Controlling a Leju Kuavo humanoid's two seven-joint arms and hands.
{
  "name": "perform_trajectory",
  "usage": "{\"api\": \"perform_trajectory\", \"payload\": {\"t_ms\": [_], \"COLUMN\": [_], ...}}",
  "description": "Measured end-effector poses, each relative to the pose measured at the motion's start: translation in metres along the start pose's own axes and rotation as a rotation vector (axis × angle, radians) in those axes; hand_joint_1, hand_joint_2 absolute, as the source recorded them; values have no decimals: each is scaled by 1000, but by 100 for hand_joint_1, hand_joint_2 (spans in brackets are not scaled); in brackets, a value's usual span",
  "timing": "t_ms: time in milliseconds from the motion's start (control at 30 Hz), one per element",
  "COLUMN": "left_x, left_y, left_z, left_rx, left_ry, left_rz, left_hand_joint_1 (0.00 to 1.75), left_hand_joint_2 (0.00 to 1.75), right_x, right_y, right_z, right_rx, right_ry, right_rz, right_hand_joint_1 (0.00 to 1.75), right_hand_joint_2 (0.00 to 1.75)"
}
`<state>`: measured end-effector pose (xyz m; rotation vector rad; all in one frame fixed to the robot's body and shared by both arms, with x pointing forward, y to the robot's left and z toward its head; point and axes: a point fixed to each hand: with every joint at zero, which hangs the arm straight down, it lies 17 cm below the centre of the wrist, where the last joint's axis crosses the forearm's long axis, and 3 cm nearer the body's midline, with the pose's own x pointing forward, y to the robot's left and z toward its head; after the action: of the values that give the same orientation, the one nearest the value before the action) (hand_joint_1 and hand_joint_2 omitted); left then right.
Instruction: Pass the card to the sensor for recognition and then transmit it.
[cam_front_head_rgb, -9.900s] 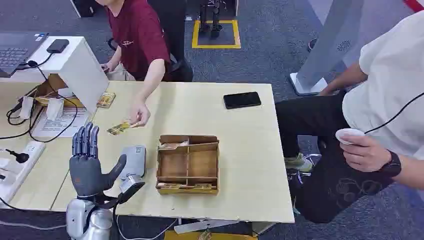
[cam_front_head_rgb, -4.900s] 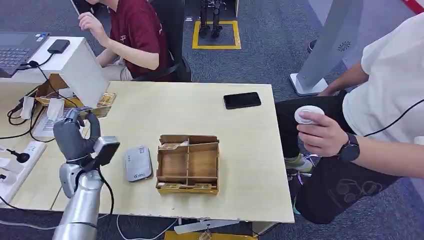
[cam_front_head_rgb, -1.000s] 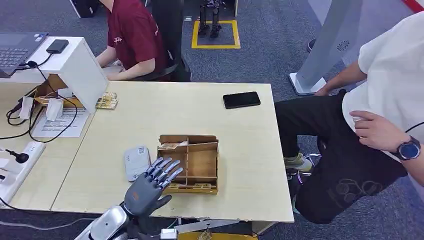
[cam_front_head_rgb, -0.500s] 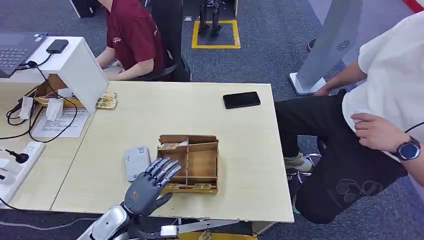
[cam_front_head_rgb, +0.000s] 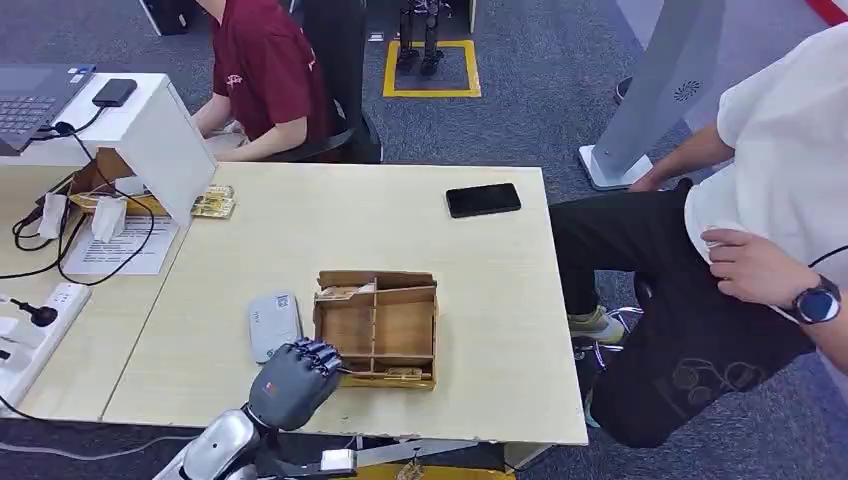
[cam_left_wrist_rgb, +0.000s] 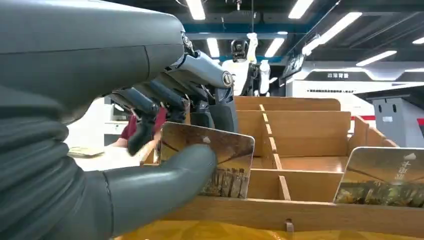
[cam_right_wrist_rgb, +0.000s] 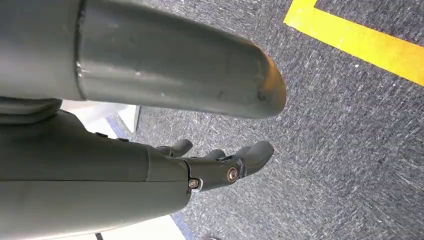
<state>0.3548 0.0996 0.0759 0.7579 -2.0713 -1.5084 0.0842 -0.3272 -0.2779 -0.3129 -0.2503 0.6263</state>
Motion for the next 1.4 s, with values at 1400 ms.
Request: {"api": "perform_trajectory", "payload": {"t_ms": [1400], "left_x": [-211], "left_y": [285], "left_z": [-51], "left_rx": [329], "left_ry": [241], "left_rz": [-221], "left_hand_joint_1": [175], "left_hand_joint_2": [175], "right_x": [10], "right_y": [4], "right_z": [1], "right_rx": [7], "right_ry": [-19], "right_rz": [10], "right_hand_joint_1": [0], "right_hand_joint_2": [0]}}
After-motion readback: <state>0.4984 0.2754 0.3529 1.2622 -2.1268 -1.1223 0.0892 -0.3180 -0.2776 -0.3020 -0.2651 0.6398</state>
